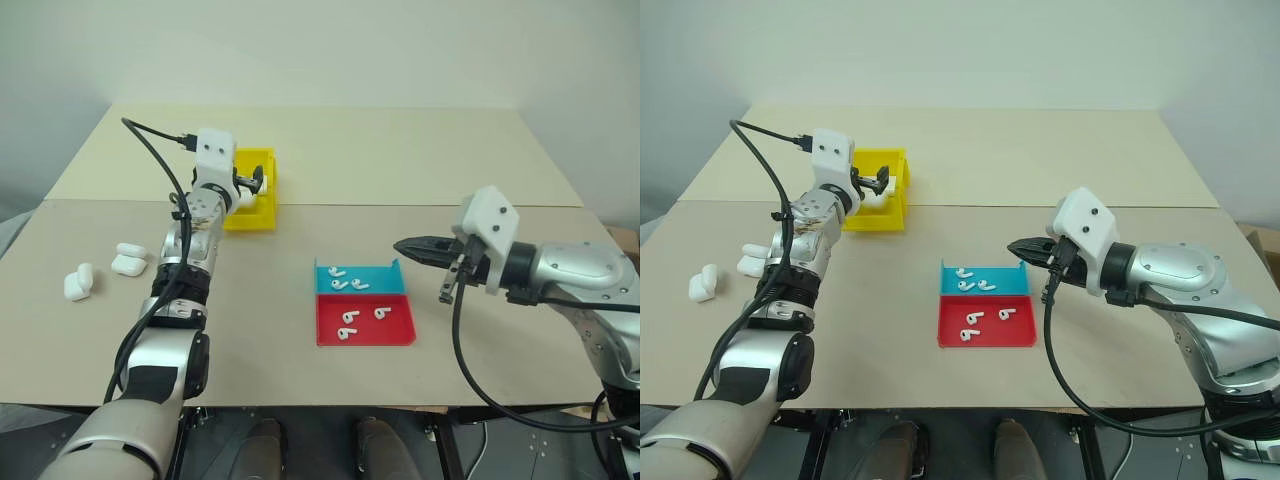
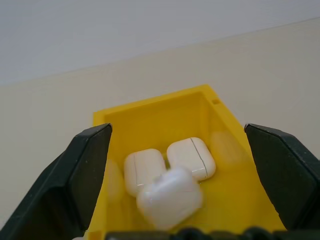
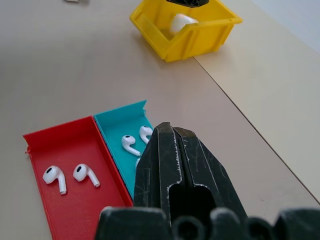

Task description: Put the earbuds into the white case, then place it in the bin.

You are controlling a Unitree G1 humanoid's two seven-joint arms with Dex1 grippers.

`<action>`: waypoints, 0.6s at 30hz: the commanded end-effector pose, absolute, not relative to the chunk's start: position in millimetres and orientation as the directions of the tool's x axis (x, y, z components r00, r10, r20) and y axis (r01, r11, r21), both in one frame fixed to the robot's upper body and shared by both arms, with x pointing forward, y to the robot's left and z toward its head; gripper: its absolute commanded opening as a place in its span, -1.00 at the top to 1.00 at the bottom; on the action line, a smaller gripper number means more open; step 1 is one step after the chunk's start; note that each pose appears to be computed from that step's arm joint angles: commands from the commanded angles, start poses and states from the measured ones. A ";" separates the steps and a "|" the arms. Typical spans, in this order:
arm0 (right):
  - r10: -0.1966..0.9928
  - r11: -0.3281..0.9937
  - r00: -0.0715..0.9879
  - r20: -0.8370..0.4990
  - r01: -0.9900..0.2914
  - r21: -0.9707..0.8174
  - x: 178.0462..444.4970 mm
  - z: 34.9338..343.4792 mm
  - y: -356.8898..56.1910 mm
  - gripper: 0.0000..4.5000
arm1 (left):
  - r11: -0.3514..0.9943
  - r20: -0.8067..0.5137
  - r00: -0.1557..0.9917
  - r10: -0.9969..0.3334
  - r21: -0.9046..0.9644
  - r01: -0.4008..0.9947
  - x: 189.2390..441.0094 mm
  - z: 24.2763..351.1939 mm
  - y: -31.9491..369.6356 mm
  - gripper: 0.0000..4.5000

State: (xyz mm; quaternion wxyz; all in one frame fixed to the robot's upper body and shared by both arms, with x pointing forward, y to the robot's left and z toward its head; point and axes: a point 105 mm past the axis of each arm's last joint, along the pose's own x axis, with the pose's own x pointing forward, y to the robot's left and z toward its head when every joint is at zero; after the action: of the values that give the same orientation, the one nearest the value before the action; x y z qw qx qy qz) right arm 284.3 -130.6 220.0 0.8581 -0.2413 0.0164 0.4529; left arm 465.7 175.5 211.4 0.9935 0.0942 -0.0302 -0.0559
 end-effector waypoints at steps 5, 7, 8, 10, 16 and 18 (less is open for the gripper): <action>0.759 0.461 0.602 -0.245 -0.764 -0.451 284.4 225.9 -132.6 1.00 | 0.928 0.231 0.904 -0.361 0.180 0.325 440.4 244.9 158.8 -0.99; 0.754 0.445 0.600 -0.268 -0.767 -0.463 283.1 223.7 -136.2 1.00 | 0.864 0.250 0.828 -0.503 0.176 0.472 421.4 245.5 152.9 -0.99; 0.750 0.436 0.598 -0.283 -0.768 -0.469 282.3 222.6 -138.8 1.00 | 0.826 0.251 0.787 -0.564 0.187 0.532 410.5 244.9 150.7 -0.99; 0.743 0.415 0.592 -0.312 -0.774 -0.479 280.2 221.0 -144.9 1.00 | 0.762 0.231 0.727 -0.647 0.219 0.609 390.8 242.1 149.3 -0.99; 0.747 0.303 0.536 -0.394 -0.802 -0.515 263.4 225.3 -169.6 1.00 | 0.510 0.046 0.521 -0.853 0.294 0.809 318.8 227.6 154.1 -0.99; 0.756 0.253 0.512 -0.408 -0.803 -0.539 256.0 229.4 -177.5 1.00 | 0.412 -0.051 0.449 -0.892 0.314 0.855 293.8 221.0 159.1 -0.99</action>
State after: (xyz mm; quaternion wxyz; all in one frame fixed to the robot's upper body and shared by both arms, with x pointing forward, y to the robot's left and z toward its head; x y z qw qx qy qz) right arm 263.0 -173.3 211.1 0.8046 -0.3322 0.0702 0.4871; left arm 314.5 162.3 206.3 0.8656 0.1271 -0.0468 -0.4820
